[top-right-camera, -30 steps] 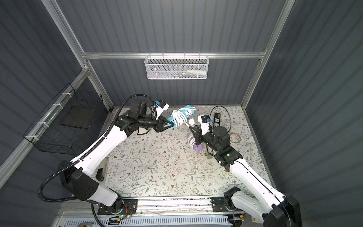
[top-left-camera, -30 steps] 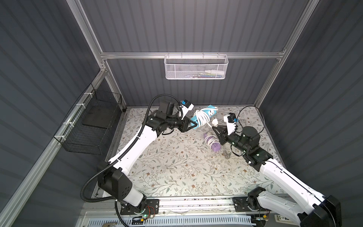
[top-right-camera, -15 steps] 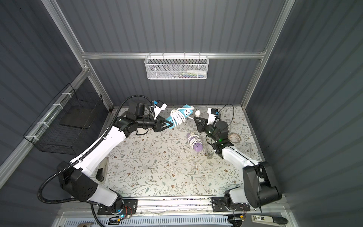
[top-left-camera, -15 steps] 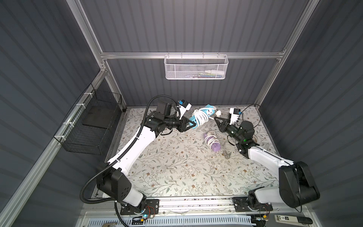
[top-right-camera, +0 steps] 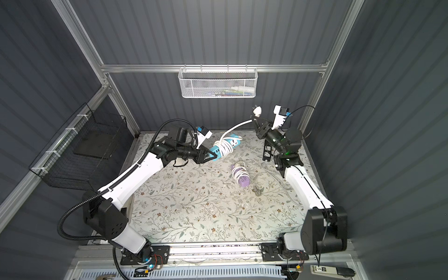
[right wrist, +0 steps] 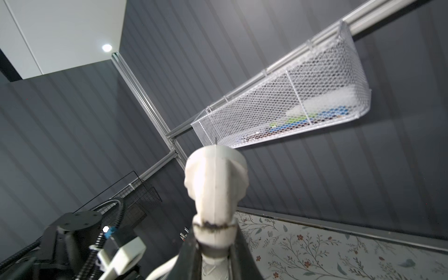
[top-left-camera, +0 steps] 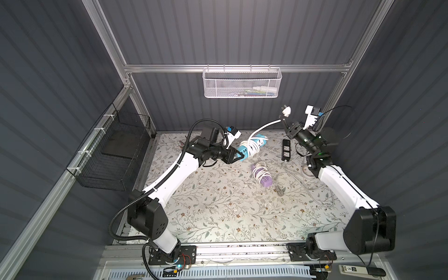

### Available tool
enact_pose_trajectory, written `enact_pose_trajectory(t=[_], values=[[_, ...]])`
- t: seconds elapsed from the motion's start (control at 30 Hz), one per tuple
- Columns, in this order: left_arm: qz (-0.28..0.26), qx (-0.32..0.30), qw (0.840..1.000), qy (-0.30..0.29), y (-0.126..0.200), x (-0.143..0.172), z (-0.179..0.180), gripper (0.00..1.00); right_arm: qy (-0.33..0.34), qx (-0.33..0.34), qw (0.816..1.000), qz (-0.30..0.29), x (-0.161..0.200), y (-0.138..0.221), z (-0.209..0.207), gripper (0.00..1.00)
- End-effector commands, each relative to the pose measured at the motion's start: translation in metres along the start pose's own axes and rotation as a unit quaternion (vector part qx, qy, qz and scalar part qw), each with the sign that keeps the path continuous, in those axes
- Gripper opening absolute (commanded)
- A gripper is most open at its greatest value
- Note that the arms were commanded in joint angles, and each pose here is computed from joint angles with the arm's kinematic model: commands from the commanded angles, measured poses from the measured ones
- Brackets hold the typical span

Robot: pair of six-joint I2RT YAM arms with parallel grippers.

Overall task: Unwrap the cord wrapped around the power strip
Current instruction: Unwrap the power cord from the power strip.

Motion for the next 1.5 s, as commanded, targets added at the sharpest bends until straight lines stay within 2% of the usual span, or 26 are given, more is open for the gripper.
enact_pose_trajectory(t=[0.0, 0.17, 0.43, 0.6, 0.77, 0.97, 1.07, 1.3, 1.47], values=[[-0.039, -0.022, 0.998, -0.038, 0.014, -0.025, -0.005, 0.00, -0.002, -0.011, 1.000, 0.009, -0.005, 0.022, 0.020, 0.00], [-0.059, -0.053, 0.996, -0.041, 0.022, -0.032, -0.001, 0.00, -0.029, 0.023, 0.999, 0.034, 0.022, 0.068, 0.026, 0.00], [-0.107, -0.076, 0.990, -0.054, 0.045, -0.047, -0.007, 0.00, -0.102, 0.106, 0.982, 0.115, 0.109, 0.114, -0.008, 0.00], [-0.116, -0.038, 0.991, -0.060, 0.050, -0.051, -0.022, 0.00, -0.134, 0.151, 0.968, 0.146, 0.155, 0.118, -0.048, 0.00], [-0.111, 0.033, 0.991, -0.063, 0.048, -0.049, -0.040, 0.00, -0.156, 0.162, 0.962, 0.154, 0.172, 0.096, -0.083, 0.00], [-0.062, 0.088, 0.991, -0.082, 0.029, -0.033, -0.064, 0.00, -0.144, 0.153, 0.968, 0.135, 0.152, 0.053, -0.107, 0.00], [-0.033, 0.106, 0.990, -0.090, 0.017, -0.024, -0.072, 0.00, -0.127, 0.140, 0.975, 0.118, 0.127, 0.031, -0.107, 0.00], [0.004, 0.099, 0.992, -0.077, -0.004, -0.009, -0.061, 0.00, -0.073, 0.100, 0.990, 0.074, 0.043, -0.001, -0.077, 0.00], [0.032, 0.066, 0.995, -0.062, -0.019, 0.000, -0.044, 0.00, -0.037, 0.076, 0.996, 0.037, -0.023, 0.005, -0.039, 0.00]])
Point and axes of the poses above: each gripper's point midway between its finger pads, its own y axis back along the fingers, its own z axis along the line the jaws close on, x = y × z, the point moved 4 cm from there along y, back along the fingers
